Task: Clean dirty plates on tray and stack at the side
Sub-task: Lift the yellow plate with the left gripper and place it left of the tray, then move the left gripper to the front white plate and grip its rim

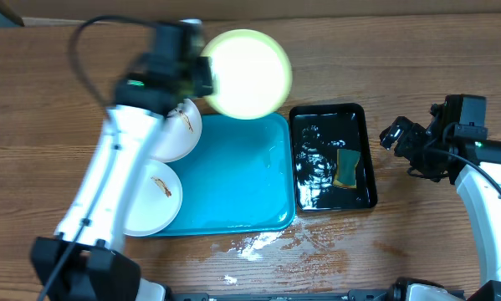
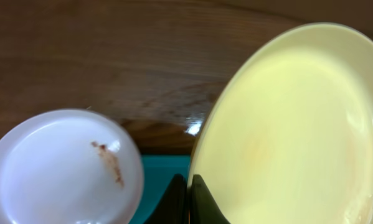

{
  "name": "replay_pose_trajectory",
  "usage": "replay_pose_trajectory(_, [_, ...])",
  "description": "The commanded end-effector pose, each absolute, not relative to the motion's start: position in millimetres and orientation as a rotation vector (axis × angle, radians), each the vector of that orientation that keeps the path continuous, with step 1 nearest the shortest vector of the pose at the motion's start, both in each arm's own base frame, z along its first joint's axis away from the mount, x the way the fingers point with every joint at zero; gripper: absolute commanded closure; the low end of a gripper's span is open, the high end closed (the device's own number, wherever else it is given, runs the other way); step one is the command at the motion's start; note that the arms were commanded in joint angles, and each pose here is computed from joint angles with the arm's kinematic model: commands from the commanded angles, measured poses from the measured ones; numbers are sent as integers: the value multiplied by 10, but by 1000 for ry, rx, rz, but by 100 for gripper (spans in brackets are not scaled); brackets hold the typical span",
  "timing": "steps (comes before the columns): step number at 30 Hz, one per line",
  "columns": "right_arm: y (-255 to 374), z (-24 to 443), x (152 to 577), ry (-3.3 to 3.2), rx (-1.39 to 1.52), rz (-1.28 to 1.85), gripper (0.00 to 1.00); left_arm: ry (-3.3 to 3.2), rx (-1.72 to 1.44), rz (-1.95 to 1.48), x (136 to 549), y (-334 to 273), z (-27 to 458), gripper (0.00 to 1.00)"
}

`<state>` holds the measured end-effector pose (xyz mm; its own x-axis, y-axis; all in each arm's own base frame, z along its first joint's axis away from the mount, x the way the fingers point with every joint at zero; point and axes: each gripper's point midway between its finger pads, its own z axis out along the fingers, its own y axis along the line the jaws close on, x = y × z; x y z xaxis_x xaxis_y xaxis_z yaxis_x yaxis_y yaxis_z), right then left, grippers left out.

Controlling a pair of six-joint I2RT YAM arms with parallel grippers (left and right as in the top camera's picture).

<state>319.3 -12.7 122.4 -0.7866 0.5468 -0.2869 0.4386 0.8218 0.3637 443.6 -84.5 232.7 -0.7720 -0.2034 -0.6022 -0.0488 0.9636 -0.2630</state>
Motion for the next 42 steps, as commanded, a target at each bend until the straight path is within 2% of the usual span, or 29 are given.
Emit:
replay_pose_trajectory(1, [-145, 1340, 3255, 2585, 737, 398, 0, 2428, -375, -592, 4403, -287, 2418, 96])
replay_pose_trajectory(5, [-146, 1342, 3257, 2584, 736, 397, 0, 2387, -690, -493, 4251, 735, 2326, 96])
replay_pose_trajectory(10, [-146, 1343, 3261, 2583, 736, 398, 0, 2268, -1203, -167, 3799, 1973, 2049, 96])
replay_pose_trajectory(14, [-146, 1345, 3263, 2582, 735, 398, 0, 2214, -1459, -42, 3484, 2562, 1621, 96])
replay_pose_trajectory(19, [-146, 1345, 3264, 2582, 735, 398, 0, 2239, -1694, -17, 3142, 2979, 960, 96])
replay_pose_trajectory(26, [-146, 1345, 3264, 2582, 735, 398, 0, 2310, -1760, -24, 3059, 3060, 488, 95])
replay_pose_trajectory(28, [-146, 1345, 3263, 2582, 735, 398, 0, 2318, -1762, -24, 3054, 3056, 461, 83])
replay_pose_trajectory(30, [-146, 1345, 3263, 2582, 735, 398, 0, 2324, -1753, -33, 3060, 3045, 467, 62])
replay_pose_trajectory(31, [-146, 1344, 3262, 2582, 735, 398, 0, 2350, -1731, -101, 3089, 2961, 495, 45])
replay_pose_trajectory(32, [-146, 1344, 3262, 2582, 735, 398, 0, 2364, -1722, -138, 3102, 2913, 508, 43])
replay_pose_trajectory(35, [-146, 1344, 3262, 2583, 735, 398, 0, 2454, -1677, -351, 3119, 2594, 592, 43])
replay_pose_trajectory(39, [-142, 1336, 3245, 2590, 738, 398, 0, 2592, -1495, -671, 3148, 2030, 751, 57])
replay_pose_trajectory(42, [-139, 1328, 3229, 2597, 741, 398, 0, 2594, -1258, -847, 3283, 1656, 1129, 57])
